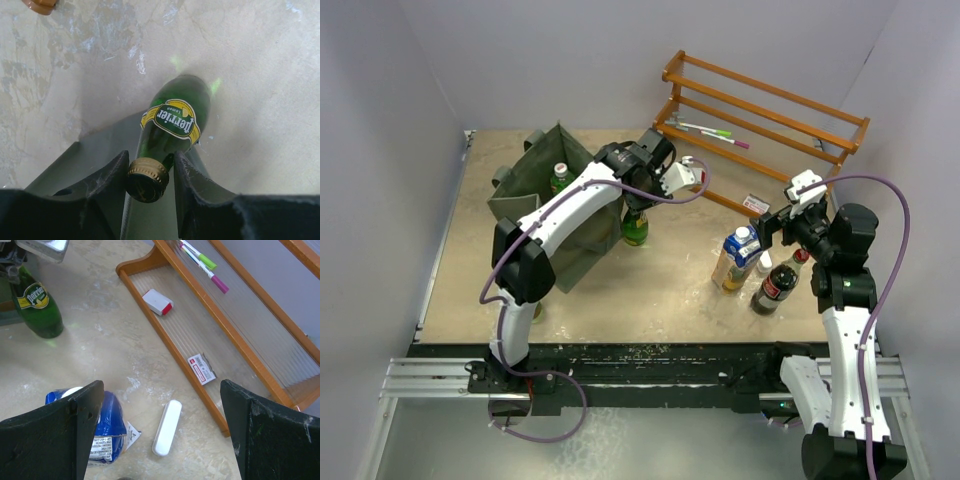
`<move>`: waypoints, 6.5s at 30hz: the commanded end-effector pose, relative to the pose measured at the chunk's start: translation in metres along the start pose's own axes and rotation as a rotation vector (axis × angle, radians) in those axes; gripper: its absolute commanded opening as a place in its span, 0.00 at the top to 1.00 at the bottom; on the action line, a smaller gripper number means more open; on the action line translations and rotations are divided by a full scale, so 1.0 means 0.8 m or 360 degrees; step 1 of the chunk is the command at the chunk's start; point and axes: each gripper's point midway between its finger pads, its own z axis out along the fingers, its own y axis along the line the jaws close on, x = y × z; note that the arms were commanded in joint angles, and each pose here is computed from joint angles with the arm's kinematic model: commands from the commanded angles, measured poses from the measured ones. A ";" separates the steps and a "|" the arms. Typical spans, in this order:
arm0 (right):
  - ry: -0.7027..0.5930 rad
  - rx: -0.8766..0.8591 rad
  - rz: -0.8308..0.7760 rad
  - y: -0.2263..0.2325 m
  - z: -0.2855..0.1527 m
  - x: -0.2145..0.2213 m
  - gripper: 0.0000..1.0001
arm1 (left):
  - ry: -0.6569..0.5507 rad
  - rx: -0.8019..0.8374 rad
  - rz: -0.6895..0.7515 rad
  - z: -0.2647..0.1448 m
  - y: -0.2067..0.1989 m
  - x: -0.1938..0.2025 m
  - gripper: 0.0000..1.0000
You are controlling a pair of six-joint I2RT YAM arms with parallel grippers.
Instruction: Place the beverage into the canvas bag
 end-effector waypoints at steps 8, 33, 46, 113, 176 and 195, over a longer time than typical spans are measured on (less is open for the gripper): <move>-0.0048 0.0038 -0.0043 -0.008 -0.001 -0.010 0.00 | -0.0331 0.0084 0.0146 -0.042 -0.004 -0.059 0.92; -0.0034 0.0049 -0.0040 -0.010 0.000 -0.008 0.00 | -0.0583 0.0193 0.0353 -0.077 -0.040 -0.086 1.00; -0.0039 0.0051 -0.0045 -0.010 -0.001 -0.009 0.00 | -0.0493 0.0148 0.0268 -0.071 -0.054 -0.048 0.91; -0.0022 0.0072 -0.0049 -0.014 -0.001 -0.005 0.00 | -0.1445 0.0174 0.0162 -0.311 -0.014 -0.147 1.00; 0.0190 -0.1103 -0.0031 0.318 0.170 -0.151 0.38 | -0.1595 0.0007 0.0238 -0.420 -0.041 0.016 1.00; 0.0121 -0.0820 -0.0058 0.273 0.156 -0.137 0.95 | -0.1610 0.0445 0.0486 -0.310 -0.076 0.010 1.00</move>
